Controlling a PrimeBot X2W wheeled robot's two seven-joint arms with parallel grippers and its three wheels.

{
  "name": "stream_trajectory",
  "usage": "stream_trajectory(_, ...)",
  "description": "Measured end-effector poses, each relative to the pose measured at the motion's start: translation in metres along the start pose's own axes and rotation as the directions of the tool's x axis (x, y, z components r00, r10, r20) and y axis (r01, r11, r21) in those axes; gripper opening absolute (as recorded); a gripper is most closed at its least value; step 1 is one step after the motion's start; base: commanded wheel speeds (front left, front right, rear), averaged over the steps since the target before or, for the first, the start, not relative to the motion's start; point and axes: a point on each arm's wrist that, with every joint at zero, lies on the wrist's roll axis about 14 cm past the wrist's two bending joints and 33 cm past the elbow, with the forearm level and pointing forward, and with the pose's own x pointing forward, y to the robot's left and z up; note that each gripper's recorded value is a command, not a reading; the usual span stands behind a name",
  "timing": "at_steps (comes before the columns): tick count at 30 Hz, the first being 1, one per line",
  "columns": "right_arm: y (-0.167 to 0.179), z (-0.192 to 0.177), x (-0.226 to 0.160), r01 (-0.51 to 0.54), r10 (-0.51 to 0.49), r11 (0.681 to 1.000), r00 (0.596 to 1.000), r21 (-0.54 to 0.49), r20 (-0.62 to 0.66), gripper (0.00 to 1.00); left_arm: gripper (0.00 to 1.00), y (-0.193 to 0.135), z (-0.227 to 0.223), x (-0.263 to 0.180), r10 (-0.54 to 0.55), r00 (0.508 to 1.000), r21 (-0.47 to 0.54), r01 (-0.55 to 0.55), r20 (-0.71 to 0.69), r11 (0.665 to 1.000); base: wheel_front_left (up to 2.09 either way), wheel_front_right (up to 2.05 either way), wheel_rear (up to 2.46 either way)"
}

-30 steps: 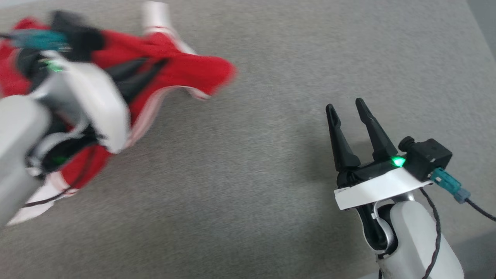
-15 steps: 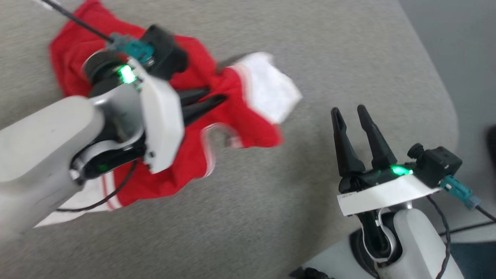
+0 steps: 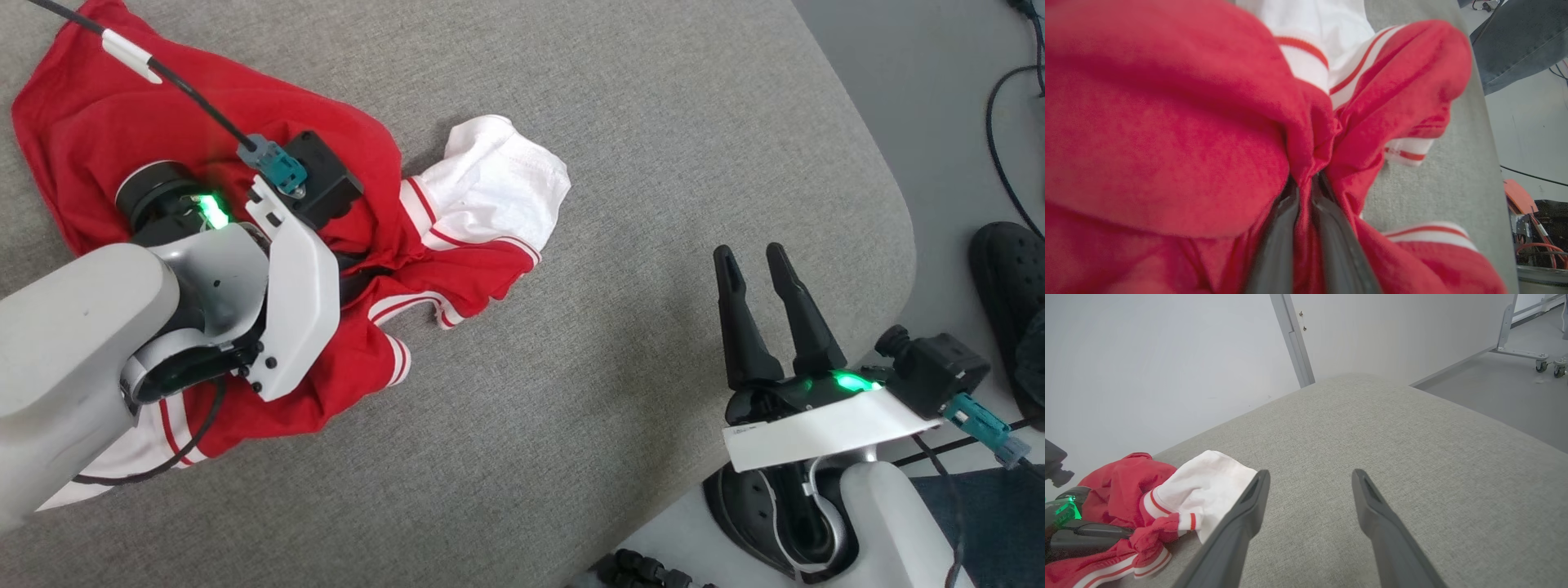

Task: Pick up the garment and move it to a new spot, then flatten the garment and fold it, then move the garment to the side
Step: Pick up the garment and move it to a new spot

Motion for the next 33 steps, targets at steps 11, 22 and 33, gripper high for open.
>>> stream_trajectory(11,0.023,0.003,0.018,-0.090,0.092,0.994,0.996,-0.065,0.015,1.00,1.00,-0.004,0.042,-0.036,0.029,0.972,-0.045,-0.018,0.235,0.999,0.00,0.00,0.00)
stream_trajectory(22,0.079,-0.013,0.050,-0.261,0.263,0.951,0.965,-0.166,-0.006,1.00,1.00,0.033,0.014,-0.133,0.365,0.773,-0.346,-0.200,0.518,0.917,0.00,0.00,0.00)
stream_trajectory(33,0.118,-0.025,0.055,-0.359,0.364,0.900,0.931,-0.248,-0.029,1.00,1.00,0.028,-0.095,-0.204,0.734,0.558,-0.683,-0.362,0.387,0.635,0.00,0.00,0.00)
